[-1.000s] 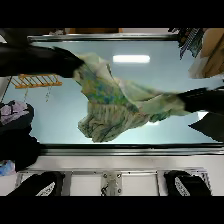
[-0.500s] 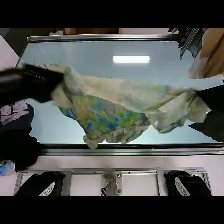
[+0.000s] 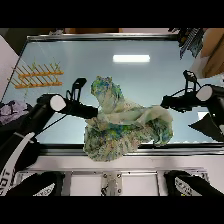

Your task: Fold the clothes and pants, and hang the long-sleeved shirts on hangers.

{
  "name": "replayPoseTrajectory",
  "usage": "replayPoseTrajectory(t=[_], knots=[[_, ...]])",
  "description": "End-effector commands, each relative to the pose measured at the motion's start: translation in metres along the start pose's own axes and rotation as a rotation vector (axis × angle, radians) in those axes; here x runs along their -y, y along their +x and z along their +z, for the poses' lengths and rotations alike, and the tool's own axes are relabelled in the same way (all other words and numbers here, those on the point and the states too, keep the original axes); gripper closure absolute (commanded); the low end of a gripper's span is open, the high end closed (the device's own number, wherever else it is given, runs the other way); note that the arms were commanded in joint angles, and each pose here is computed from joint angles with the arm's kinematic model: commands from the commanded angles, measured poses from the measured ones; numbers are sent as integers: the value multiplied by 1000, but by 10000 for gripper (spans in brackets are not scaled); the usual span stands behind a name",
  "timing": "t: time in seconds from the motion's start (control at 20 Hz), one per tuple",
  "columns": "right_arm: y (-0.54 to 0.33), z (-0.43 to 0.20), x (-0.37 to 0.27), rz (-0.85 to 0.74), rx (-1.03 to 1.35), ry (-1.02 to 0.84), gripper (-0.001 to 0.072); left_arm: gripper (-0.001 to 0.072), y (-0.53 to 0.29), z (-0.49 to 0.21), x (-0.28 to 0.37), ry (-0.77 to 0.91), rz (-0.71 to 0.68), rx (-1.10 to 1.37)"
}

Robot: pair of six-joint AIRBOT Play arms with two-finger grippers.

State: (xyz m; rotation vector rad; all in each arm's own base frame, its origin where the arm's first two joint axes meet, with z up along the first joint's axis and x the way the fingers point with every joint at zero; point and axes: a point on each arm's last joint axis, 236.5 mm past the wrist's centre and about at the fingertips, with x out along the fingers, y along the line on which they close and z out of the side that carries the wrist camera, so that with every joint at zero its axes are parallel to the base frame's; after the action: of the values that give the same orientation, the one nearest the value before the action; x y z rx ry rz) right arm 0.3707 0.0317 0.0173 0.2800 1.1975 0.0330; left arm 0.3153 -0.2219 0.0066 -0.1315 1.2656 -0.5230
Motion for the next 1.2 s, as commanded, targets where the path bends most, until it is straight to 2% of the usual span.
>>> replayPoseTrajectory(t=[0.0,0.15,0.3,0.55,0.65,0.9,1.15], knots=[[15,28,5,-24,73,-128,61,696,32,1,3,46,4,-69],[-23,35,-19,-4,132,-266,61,696,28,16,5,75,4,-48],[-30,-1,-58,8,61,-472,62,695,27,17,6,75,4,-46],[34,-68,-111,-55,-46,-832,63,695,26,17,4,71,6,-49],[62,-80,-116,-131,-75,-933,63,695,25,16,2,68,6,-56],[102,-101,-115,-191,-153,-1008,63,695,25,15,3,68,6,-58],[103,-81,-101,-291,-107,-1012,63,695,25,14,3,68,5,-65]])
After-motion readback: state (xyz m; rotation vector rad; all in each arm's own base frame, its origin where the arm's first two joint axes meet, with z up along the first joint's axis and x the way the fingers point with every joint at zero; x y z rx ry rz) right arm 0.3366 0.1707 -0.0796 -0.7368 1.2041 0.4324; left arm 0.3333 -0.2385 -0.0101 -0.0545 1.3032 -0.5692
